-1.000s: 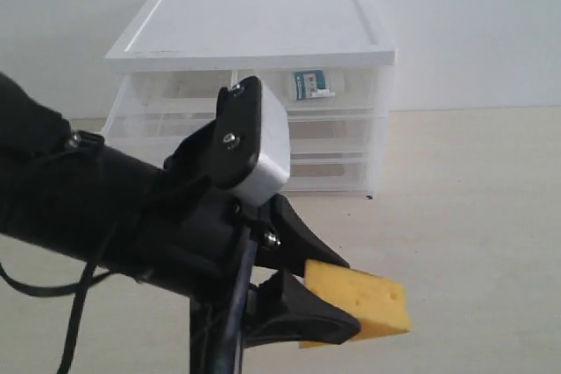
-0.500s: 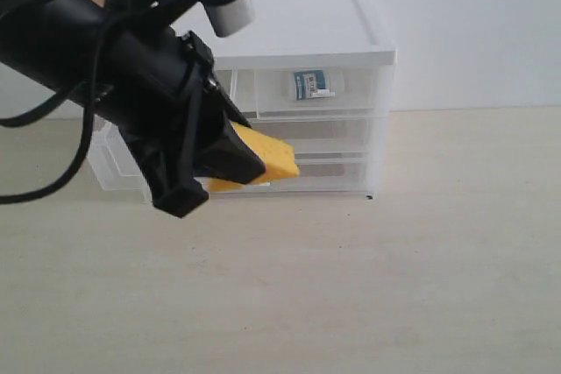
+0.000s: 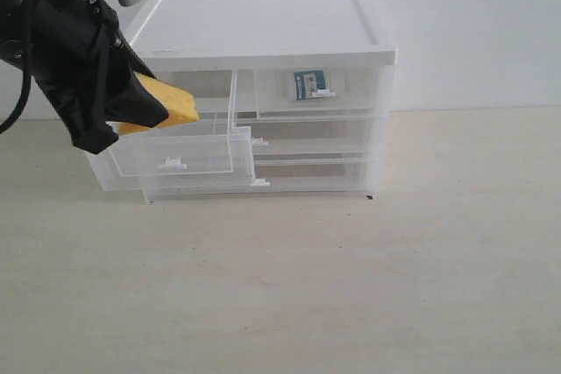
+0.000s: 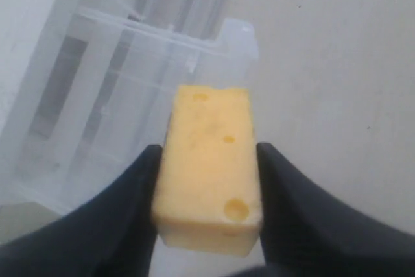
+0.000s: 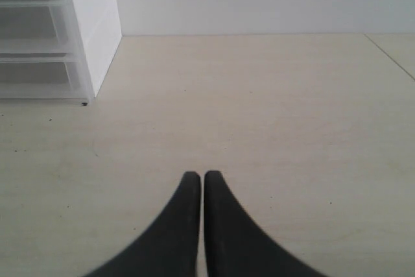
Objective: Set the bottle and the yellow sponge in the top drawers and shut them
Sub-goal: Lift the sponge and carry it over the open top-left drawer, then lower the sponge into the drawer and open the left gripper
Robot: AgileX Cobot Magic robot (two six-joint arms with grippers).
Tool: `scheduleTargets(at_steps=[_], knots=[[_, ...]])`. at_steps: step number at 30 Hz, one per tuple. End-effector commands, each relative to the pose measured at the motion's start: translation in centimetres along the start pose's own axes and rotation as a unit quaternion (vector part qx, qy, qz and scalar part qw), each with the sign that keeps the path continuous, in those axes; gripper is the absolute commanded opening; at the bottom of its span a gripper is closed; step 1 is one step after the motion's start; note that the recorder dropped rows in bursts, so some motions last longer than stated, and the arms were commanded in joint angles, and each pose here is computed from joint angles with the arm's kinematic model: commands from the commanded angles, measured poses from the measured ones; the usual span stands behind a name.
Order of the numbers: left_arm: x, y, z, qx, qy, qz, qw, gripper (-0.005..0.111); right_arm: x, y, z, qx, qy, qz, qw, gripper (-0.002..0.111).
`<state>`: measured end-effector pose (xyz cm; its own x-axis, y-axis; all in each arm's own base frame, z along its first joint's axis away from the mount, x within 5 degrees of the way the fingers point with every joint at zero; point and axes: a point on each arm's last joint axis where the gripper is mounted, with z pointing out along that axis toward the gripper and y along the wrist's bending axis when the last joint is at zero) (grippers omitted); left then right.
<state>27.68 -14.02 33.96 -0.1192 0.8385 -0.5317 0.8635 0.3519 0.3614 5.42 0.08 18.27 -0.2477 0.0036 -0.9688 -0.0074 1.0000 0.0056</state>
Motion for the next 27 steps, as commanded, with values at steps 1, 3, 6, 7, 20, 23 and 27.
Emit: scheduleTargets(at_steps=[1, 3, 6, 7, 20, 23, 27], knots=[[1.2, 2.1, 1.2, -0.034, 0.003, 0.048, 0.998, 0.004, -0.1, 0.0, -0.1, 0.001, -0.008, -0.004, 1.000, 0.000], [1.4, 2.9, 2.2, -0.036, -0.013, 0.050, 0.998, 0.004, -0.1, 0.0, -0.1, 0.001, -0.008, -0.004, 1.000, 0.000], [1.1, 4.0, 3.5, -0.007, -0.044, 0.036, 0.998, 0.004, -0.1, 0.0, -0.1, 0.001, -0.008, -0.004, 1.000, 0.000], [0.9, 4.4, 4.0, -0.004, -0.047, 0.036, 0.998, 0.004, -0.1, 0.0, -0.1, 0.001, -0.008, -0.004, 1.000, 0.000], [0.8, 6.1, 8.3, 0.055, -0.022, 0.066, 0.996, 0.004, -0.1, 0.0, -0.1, 0.001, -0.008, -0.004, 1.000, 0.000], [1.2, 6.3, 9.0, 0.054, -0.010, 0.075, 0.996, 0.004, -0.1, 0.0, -0.1, 0.001, -0.008, -0.004, 1.000, 0.000], [1.4, 6.7, 9.4, 0.037, -0.012, 0.071, 0.997, 0.004, -0.1, 0.0, -0.1, 0.001, -0.008, -0.004, 1.000, 0.000]])
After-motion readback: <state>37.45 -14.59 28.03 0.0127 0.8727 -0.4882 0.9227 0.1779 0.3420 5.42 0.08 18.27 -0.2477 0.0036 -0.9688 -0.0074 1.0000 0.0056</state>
